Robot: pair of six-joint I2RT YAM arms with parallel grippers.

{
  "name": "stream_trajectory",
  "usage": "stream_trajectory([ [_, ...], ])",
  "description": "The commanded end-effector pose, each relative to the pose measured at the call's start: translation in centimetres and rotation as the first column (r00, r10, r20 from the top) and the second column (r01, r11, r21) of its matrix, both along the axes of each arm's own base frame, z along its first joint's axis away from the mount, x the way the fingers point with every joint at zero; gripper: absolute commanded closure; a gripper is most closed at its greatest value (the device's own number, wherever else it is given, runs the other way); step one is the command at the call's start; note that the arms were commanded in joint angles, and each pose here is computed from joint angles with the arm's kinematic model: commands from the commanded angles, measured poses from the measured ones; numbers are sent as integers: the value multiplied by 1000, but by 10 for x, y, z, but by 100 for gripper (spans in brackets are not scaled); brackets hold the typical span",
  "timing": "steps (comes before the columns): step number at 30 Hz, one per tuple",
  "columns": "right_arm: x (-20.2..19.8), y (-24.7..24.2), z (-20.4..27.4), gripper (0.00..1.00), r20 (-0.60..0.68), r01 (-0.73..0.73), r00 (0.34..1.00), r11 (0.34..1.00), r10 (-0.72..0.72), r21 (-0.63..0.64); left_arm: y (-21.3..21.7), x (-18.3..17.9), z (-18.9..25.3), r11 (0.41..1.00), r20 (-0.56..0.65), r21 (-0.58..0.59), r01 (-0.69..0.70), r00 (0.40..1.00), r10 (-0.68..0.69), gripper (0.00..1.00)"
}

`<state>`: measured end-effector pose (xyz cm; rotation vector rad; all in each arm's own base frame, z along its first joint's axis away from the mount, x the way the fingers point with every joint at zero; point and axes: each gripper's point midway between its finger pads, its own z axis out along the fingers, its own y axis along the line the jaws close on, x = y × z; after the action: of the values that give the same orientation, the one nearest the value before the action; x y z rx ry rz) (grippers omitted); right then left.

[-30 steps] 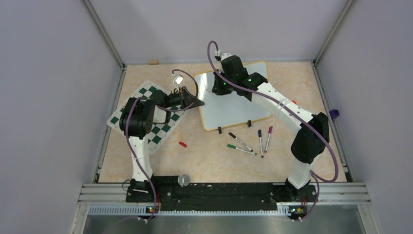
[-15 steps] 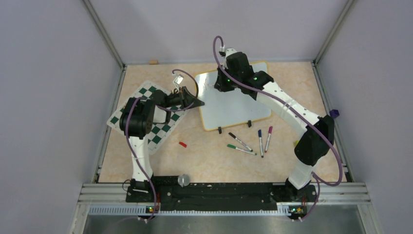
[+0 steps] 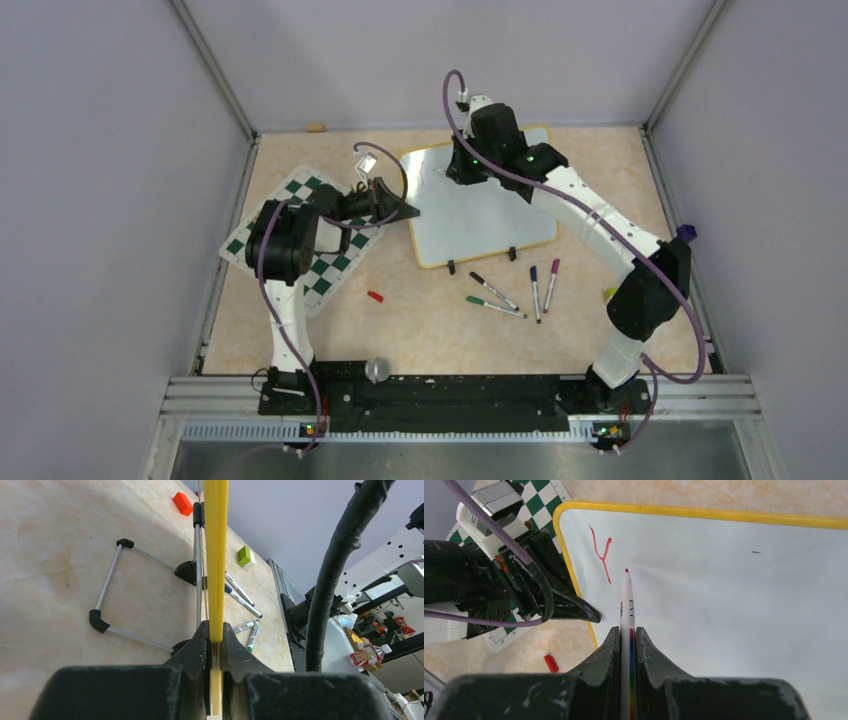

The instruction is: Write a sentence on the whiteboard

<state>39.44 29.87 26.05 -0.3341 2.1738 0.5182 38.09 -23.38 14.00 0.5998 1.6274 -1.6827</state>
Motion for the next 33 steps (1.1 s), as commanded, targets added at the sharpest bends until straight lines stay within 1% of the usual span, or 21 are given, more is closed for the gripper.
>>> stream_trajectory([
  [1, 7, 3, 41, 100, 100, -25, 995, 998, 20, 50, -6, -28, 16, 993, 152, 30, 116, 981, -119, 100],
  [9, 13, 9, 41, 100, 101, -25, 995, 998, 20, 55, -6, -29, 16, 993, 153, 30, 113, 981, -116, 100],
  [10, 12, 12, 41, 100, 96, -44, 995, 997, 38, 64, -6, -29, 15, 993, 152, 30, 113, 982, -116, 100],
  [19, 12, 20, 36, 100, 82, -59, 995, 997, 54, 58, -6, -28, 16, 993, 153, 30, 114, 981, -117, 100],
  [33, 8, 14, 17, 100, 35, -39, 999, 999, 38, 20, -6, -28, 16, 993, 153, 29, 112, 981, -115, 100],
])
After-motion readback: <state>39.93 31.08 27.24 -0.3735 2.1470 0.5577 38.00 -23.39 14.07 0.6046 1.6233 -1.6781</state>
